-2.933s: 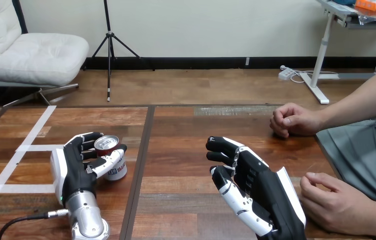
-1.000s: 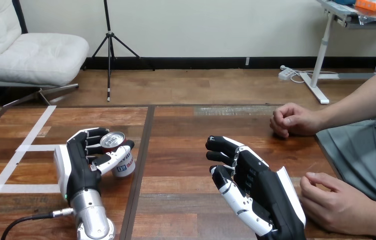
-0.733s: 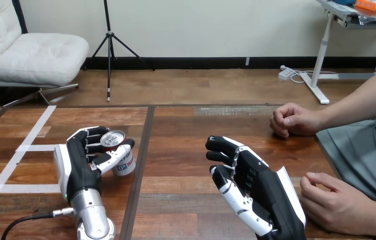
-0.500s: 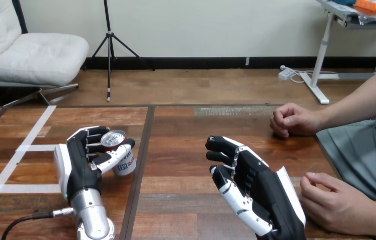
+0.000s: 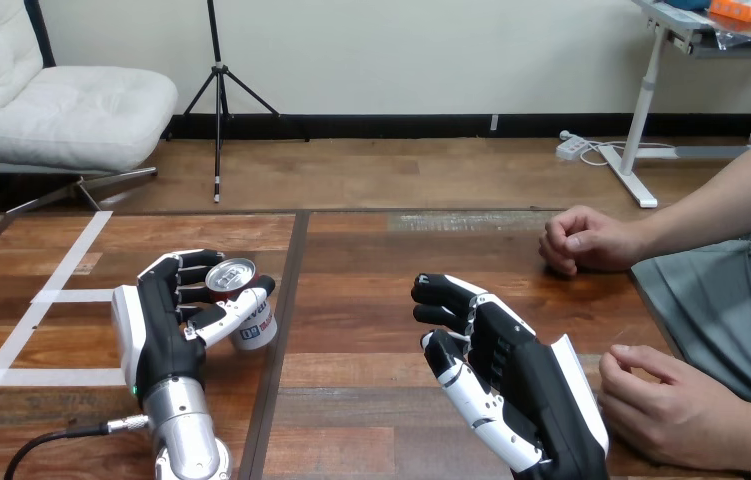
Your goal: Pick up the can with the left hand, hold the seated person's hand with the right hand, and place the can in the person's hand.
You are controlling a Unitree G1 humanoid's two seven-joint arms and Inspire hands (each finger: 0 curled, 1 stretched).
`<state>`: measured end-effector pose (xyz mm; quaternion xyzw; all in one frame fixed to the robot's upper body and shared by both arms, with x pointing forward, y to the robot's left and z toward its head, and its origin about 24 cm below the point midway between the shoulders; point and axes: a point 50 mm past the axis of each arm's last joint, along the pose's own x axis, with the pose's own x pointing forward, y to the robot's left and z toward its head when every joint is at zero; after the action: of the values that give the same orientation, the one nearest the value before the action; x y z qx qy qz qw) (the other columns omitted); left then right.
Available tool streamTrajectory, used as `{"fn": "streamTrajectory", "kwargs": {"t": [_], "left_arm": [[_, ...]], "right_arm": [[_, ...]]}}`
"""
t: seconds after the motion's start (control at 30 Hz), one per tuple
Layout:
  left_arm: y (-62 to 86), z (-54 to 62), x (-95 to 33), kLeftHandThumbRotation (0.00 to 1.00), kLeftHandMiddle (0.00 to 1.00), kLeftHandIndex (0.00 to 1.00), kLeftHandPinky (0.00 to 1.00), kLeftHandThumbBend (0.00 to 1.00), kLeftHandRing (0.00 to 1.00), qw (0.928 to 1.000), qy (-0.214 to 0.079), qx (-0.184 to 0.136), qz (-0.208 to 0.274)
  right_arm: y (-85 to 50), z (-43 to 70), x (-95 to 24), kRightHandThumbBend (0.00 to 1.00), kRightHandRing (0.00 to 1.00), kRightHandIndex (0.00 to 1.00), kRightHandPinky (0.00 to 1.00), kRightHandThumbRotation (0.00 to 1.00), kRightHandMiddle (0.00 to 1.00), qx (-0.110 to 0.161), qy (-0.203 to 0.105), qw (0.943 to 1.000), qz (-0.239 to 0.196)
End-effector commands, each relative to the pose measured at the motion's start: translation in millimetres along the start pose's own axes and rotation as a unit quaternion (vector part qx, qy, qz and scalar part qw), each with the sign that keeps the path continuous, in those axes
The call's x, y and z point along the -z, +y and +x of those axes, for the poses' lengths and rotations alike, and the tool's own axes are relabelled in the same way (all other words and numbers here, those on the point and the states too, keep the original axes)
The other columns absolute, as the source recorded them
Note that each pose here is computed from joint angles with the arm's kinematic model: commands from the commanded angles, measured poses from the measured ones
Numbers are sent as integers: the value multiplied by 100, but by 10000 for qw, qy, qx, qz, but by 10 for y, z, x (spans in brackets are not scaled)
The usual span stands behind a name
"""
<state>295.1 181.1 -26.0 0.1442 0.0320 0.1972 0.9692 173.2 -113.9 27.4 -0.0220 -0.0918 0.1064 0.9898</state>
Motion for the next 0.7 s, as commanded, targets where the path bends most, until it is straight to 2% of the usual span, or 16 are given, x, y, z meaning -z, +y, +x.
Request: {"fn": "streamTrajectory", "kwargs": {"t": [0.0,0.43,0.67], "left_arm": [[-36,133,-293,0,54,53,42,66,51,9974,-687,40,-203],[-40,141,-328,0,54,53,43,65,51,9966,-759,65,-311],[-40,146,-348,0,54,53,44,66,51,9962,-806,49,-324]], "right_arm": [[33,140,-48,43,78,78,71,54,80,99,-204,9997,91],[38,160,4,41,78,78,71,50,81,131,-210,9996,122],[32,171,-12,42,78,78,70,49,81,151,-276,9994,110]]}}
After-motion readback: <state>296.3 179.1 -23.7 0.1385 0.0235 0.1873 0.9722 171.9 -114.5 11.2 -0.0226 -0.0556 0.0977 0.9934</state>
